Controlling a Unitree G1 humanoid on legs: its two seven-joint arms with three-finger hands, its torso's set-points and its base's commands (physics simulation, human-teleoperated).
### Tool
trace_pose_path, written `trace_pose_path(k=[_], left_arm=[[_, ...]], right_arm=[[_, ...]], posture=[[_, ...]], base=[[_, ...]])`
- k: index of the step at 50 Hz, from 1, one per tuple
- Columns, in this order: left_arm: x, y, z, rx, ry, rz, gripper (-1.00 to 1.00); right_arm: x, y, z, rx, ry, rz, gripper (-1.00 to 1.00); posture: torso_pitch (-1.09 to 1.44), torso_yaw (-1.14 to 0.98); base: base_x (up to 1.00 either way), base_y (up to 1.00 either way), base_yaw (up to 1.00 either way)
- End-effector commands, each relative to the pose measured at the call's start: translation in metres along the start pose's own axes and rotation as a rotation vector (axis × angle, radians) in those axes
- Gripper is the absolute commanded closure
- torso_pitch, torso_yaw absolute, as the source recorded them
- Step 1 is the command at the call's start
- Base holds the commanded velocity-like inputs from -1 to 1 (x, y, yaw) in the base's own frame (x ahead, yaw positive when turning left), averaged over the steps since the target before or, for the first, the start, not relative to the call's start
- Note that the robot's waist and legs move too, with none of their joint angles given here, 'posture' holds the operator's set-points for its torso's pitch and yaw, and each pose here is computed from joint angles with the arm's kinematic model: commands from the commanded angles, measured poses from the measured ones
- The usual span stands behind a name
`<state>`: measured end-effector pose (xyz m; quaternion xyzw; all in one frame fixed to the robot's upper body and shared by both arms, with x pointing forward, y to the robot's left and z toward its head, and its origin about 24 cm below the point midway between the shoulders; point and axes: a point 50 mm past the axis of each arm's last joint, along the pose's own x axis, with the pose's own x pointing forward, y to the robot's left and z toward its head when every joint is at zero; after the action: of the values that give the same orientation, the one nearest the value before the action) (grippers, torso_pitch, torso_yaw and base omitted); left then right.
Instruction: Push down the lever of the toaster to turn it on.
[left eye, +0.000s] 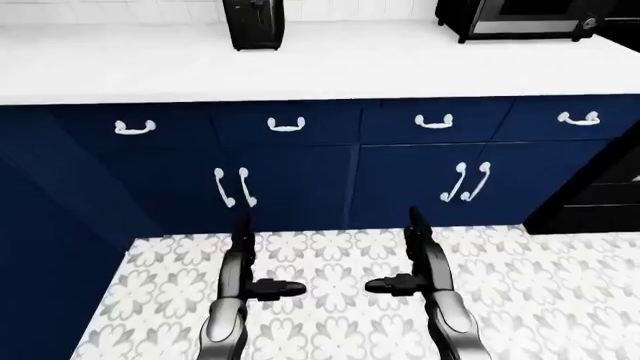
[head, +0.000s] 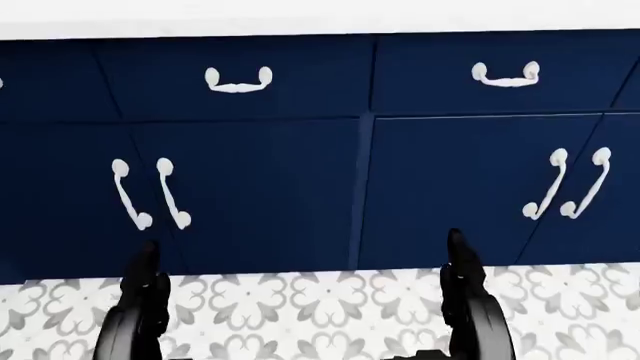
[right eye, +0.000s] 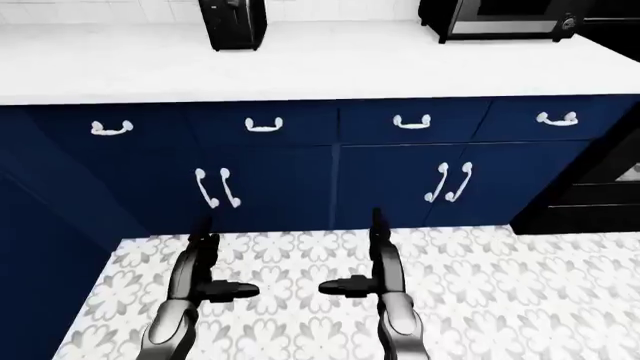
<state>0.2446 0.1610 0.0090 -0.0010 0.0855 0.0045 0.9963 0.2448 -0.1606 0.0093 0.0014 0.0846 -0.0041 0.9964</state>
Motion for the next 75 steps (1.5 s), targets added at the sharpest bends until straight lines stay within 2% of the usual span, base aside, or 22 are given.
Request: trace_pose_path(k=[1, 18, 19, 22, 25, 31, 32, 33, 35, 37, 40, 43, 44, 49, 50, 51, 52, 54, 61, 75], left_arm=[[0.004, -0.001, 0.035, 0.007, -0.169, -0.008, -1.0], [0.005, 0.0, 0.033, 0.005, -0.162, -0.006, -1.0], [0.006, 0.001, 0.033, 0.002, -0.159, -0.001, -1.0], [0.012, 0.003, 0.036, -0.004, -0.153, 0.012, -1.0], [0.019, 0.003, 0.058, 0.006, -0.167, 0.01, -1.0], [0.035, 0.002, 0.096, 0.0, -0.182, 0.005, -1.0], [0.037, 0.003, 0.106, -0.013, -0.183, 0.003, -1.0], [0.038, 0.003, 0.115, -0.06, -0.175, -0.012, -1.0], [0.039, 0.003, 0.14, -0.052, -0.194, -0.021, -1.0], [0.039, 0.002, 0.167, -0.039, -0.21, -0.034, -1.0], [0.038, 0.005, 0.208, -0.05, -0.256, -0.026, -1.0], [0.032, 0.006, 0.238, -0.046, -0.297, -0.032, -1.0], [0.028, 0.006, 0.246, -0.046, -0.307, -0.035, -1.0], [0.014, 0.01, 0.267, -0.044, -0.352, -0.022, -1.0], [0.01, 0.009, 0.27, -0.068, -0.353, -0.04, -1.0], [0.007, 0.011, 0.27, -0.061, -0.354, -0.033, -1.0], [0.005, 0.014, 0.272, -0.062, -0.356, -0.019, -1.0], [0.002, 0.016, 0.276, -0.066, -0.362, -0.01, -1.0], [-0.003, 0.019, 0.28, -0.083, -0.37, 0.012, -1.0], [-0.006, 0.016, 0.281, -0.098, -0.376, -0.006, -1.0]], right_arm=[[-0.009, -0.008, 0.049, -0.009, -0.15, 0.004, -1.0], [-0.007, -0.009, 0.048, -0.019, -0.15, -0.002, -1.0], [-0.007, -0.011, 0.048, -0.056, -0.151, -0.021, -1.0], [-0.005, -0.011, 0.058, -0.066, -0.155, -0.024, -1.0], [0.001, -0.01, 0.074, -0.072, -0.153, -0.014, -1.0], [0.01, -0.014, 0.115, -0.081, -0.177, -0.042, -1.0], [0.012, -0.015, 0.125, -0.087, -0.191, -0.05, -1.0], [0.011, -0.014, 0.134, -0.089, -0.203, -0.048, -1.0], [0.011, -0.013, 0.158, -0.09, -0.243, -0.04, -1.0], [0.01, -0.013, 0.178, -0.105, -0.262, -0.035, -1.0], [0.006, -0.012, 0.214, -0.122, -0.286, -0.037, -1.0], [0.002, -0.013, 0.244, -0.128, -0.305, -0.04, -1.0], [-0.001, -0.008, 0.254, -0.153, -0.332, 0.0, -1.0], [-0.011, -0.007, 0.285, -0.116, -0.377, -0.027, -1.0], [-0.014, -0.008, 0.285, -0.165, -0.387, -0.042, -1.0], [-0.017, -0.007, 0.287, -0.154, -0.391, -0.022, -1.0], [-0.023, -0.012, 0.291, -0.136, -0.408, -0.063, -1.0], [-0.029, -0.013, 0.294, -0.12, -0.414, -0.043, -1.0], [-0.028, -0.008, 0.29, -0.107, -0.394, -0.026, -1.0], [-0.029, -0.004, 0.291, -0.089, -0.391, -0.015, -1.0]], posture=[[0.0, 0.0], [0.0, 0.0], [0.0, 0.0], [0.0, 0.0], [0.0, 0.0], [0.0, 0.0], [0.0, 0.0], [0.0, 0.0], [0.0, 0.0], [0.0, 0.0], [0.0, 0.0], [0.0, 0.0], [0.0, 0.0], [0.0, 0.0], [0.0, 0.0], [0.0, 0.0], [0.0, 0.0], [0.0, 0.0], [0.0, 0.0], [0.0, 0.0]], base=[[0.0, 0.0, 0.0], [0.0, 0.0, 0.0], [0.0, 0.0, 0.0], [0.0, 0.0, 0.0], [0.0, 0.0, 0.0], [0.0, 0.0, 0.0], [0.0, 0.0, 0.0], [0.0, 0.0, 0.0], [0.0, 0.0, 0.0], [0.0, 0.0, 0.0], [0.0, 0.0, 0.0], [0.0, 0.0, 0.0], [0.0, 0.0, 0.0], [0.0, 0.0, 0.0], [0.0, 0.0, 0.0], [0.0, 0.0, 0.0], [0.0, 0.0, 0.0], [0.0, 0.0, 0.0], [0.0, 0.0, 0.0], [0.0, 0.06, 0.0]])
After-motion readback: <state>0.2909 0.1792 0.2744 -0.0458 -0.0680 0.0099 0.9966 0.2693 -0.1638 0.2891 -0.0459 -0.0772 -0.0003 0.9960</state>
